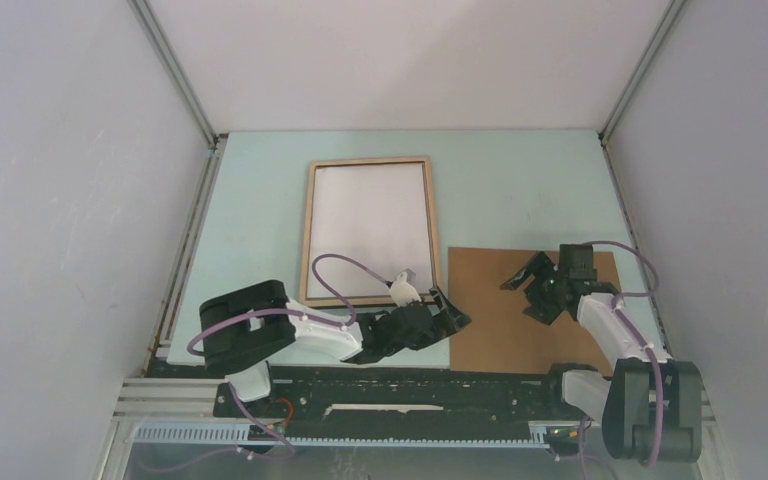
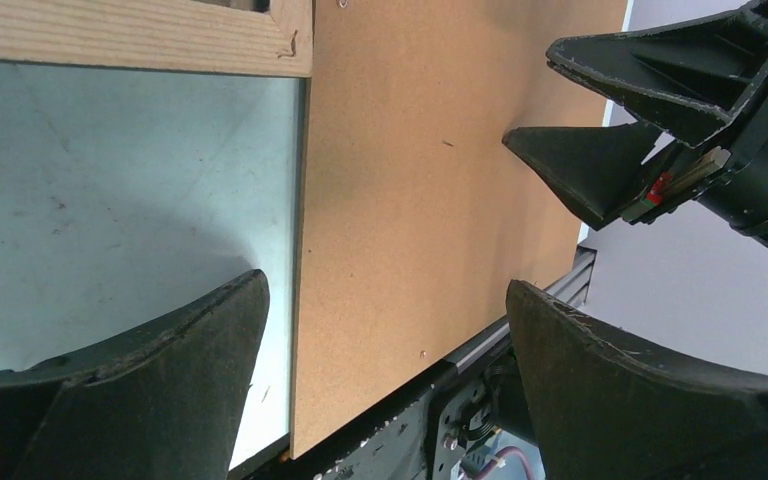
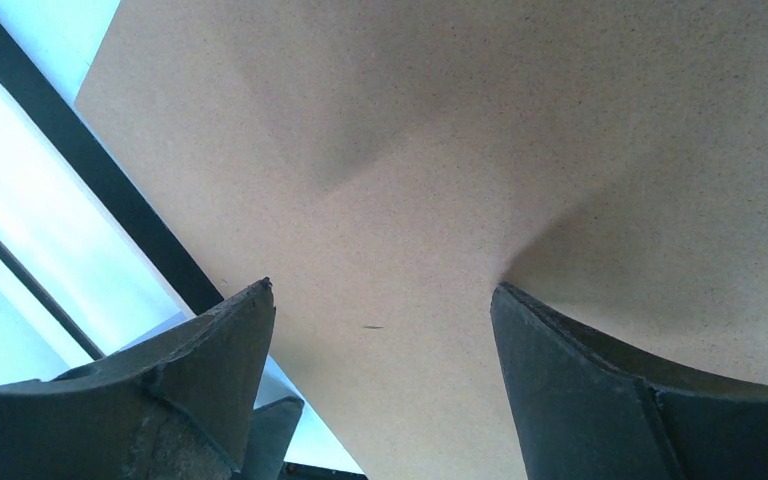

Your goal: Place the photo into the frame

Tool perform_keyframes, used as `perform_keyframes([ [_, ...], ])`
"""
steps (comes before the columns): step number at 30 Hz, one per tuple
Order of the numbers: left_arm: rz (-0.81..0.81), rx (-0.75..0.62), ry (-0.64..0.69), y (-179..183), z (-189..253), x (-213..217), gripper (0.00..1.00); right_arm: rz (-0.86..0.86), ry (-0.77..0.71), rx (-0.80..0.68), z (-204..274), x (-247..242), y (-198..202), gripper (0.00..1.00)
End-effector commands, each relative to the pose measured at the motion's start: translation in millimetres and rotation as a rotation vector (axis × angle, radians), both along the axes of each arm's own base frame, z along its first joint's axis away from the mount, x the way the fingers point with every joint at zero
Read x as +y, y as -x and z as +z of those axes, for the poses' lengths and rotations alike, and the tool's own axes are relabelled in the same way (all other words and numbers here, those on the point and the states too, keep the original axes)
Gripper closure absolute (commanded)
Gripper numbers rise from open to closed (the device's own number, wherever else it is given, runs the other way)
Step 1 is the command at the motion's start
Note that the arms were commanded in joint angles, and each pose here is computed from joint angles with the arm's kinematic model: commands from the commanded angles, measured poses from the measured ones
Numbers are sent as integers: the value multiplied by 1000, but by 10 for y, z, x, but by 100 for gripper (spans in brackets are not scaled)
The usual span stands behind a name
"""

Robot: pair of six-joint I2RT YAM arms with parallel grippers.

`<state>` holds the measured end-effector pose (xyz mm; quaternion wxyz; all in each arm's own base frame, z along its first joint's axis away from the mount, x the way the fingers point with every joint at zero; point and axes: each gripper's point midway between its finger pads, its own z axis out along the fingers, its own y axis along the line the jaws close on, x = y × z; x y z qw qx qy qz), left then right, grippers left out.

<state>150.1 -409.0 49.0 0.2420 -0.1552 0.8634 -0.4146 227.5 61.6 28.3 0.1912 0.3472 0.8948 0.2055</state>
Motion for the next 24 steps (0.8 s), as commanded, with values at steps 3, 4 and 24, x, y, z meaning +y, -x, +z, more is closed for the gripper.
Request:
perform_keyframes([
  [3,-38,8,-77,66,-239,52,1,-6,27,110,-284,-22,323,12],
  [4,-60,1,-83,79,-233,28,1,-3,33,104,-264,-29,304,11],
  [24,-101,-40,-39,-39,-90,30,1,-174,155,138,-226,-416,298,11],
])
